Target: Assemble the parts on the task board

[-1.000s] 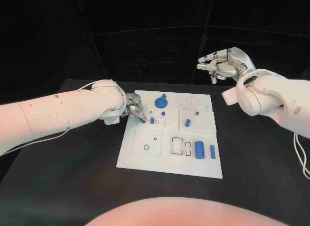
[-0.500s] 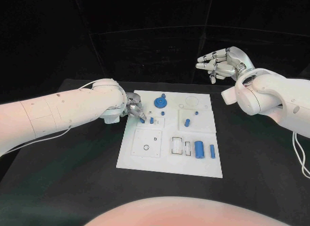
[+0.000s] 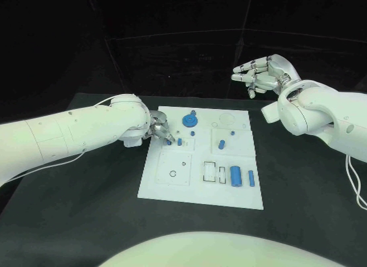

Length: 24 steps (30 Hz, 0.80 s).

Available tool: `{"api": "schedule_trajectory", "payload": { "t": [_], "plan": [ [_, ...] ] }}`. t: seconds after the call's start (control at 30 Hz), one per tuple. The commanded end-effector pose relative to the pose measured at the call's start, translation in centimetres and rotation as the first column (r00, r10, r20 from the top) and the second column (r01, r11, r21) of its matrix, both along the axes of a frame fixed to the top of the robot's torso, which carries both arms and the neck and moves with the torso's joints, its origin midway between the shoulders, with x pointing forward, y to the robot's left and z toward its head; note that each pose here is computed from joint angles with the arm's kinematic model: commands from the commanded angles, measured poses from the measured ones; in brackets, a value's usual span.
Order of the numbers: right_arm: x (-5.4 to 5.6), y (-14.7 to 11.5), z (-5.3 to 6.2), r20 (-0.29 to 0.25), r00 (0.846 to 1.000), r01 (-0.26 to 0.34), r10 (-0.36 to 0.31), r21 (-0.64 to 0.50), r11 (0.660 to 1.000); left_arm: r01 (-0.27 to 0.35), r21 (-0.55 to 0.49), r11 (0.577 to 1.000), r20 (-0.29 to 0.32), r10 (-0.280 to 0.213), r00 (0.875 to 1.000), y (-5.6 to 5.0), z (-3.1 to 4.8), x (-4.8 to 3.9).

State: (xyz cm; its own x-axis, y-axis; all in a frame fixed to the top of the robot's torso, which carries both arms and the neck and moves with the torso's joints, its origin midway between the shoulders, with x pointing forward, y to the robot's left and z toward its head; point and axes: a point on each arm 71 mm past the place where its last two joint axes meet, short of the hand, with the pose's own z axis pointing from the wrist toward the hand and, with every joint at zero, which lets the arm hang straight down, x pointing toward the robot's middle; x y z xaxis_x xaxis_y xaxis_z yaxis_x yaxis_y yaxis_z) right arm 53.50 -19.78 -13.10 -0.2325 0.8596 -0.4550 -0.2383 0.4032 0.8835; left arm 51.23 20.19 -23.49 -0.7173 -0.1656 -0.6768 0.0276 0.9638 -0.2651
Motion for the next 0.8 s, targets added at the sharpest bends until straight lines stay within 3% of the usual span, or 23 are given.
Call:
{"api": "schedule_trajectory", "payload": {
  "t": [0.03,0.5,0.8],
  "plan": [
    [0.0,0.1,0.1,0.005,1.000,-0.010,0.010,0.000,1.000,-0.006,0.008,1.000,-0.009,0.006,1.000,0.1,-0.01,-0.03],
    [0.0,0.1,0.1,0.005,1.000,-0.007,0.007,0.000,1.000,-0.050,-0.005,0.999,0.031,0.051,0.998,0.6,0.18,0.35],
    [0.0,0.0,0.1,0.005,1.000,-0.005,0.005,-0.001,1.000,-0.103,-0.094,0.990,0.075,0.111,0.991,1.1,0.62,0.50]
  ]
}}
